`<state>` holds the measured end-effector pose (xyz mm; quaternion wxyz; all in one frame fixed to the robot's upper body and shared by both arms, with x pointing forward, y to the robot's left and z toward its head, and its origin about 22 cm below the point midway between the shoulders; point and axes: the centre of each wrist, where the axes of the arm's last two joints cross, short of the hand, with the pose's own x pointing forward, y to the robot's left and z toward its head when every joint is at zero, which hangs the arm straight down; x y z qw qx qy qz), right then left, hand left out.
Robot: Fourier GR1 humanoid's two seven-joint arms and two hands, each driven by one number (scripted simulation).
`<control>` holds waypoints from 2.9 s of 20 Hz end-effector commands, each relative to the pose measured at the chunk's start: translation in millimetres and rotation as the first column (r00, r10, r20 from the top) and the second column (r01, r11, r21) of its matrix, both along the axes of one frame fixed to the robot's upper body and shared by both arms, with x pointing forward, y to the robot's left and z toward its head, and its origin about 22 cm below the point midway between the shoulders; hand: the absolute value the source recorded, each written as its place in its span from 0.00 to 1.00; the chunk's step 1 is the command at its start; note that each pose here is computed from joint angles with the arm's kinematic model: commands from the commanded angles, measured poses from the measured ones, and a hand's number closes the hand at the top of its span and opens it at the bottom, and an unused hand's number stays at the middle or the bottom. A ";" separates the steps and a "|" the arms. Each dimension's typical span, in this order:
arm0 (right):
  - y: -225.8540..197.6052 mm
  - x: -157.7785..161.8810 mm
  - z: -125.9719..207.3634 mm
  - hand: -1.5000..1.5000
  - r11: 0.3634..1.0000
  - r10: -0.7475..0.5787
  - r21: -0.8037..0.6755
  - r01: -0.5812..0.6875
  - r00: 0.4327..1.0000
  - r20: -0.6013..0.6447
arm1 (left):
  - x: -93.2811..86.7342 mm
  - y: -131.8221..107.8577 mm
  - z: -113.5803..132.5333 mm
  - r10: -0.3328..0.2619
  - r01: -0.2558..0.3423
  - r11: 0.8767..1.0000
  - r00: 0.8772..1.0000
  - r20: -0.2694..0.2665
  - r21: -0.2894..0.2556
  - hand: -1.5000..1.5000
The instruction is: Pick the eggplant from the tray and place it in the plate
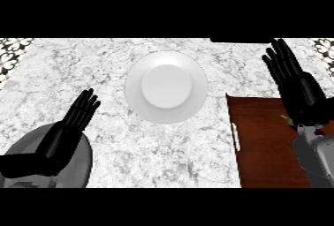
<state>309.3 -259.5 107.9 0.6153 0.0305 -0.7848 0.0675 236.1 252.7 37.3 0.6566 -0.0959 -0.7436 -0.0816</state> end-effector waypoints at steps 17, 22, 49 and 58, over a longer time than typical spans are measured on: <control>-219.9 -50.4 -24.2 0.00 0.896 -0.162 0.390 0.211 0.975 -0.155 | -16.9 96.8 -37.6 0.391 -0.344 0.803 0.920 0.005 0.487 0.50; -268.0 -76.3 -1.6 0.00 0.977 0.048 0.214 -0.003 0.977 -0.206 | -34.7 88.0 -41.0 0.374 -0.331 0.808 0.927 0.011 0.488 0.50; -222.7 6.4 1.8 0.00 0.694 0.201 -0.385 -0.608 0.678 -0.707 | -8.1 75.8 -45.9 0.354 -0.325 0.822 0.935 0.027 0.467 0.50; -229.3 6.2 -17.9 0.00 0.656 0.237 -0.373 -0.656 0.649 -0.723 | -12.6 97.5 -37.1 0.352 -0.327 0.811 0.935 0.043 0.484 0.50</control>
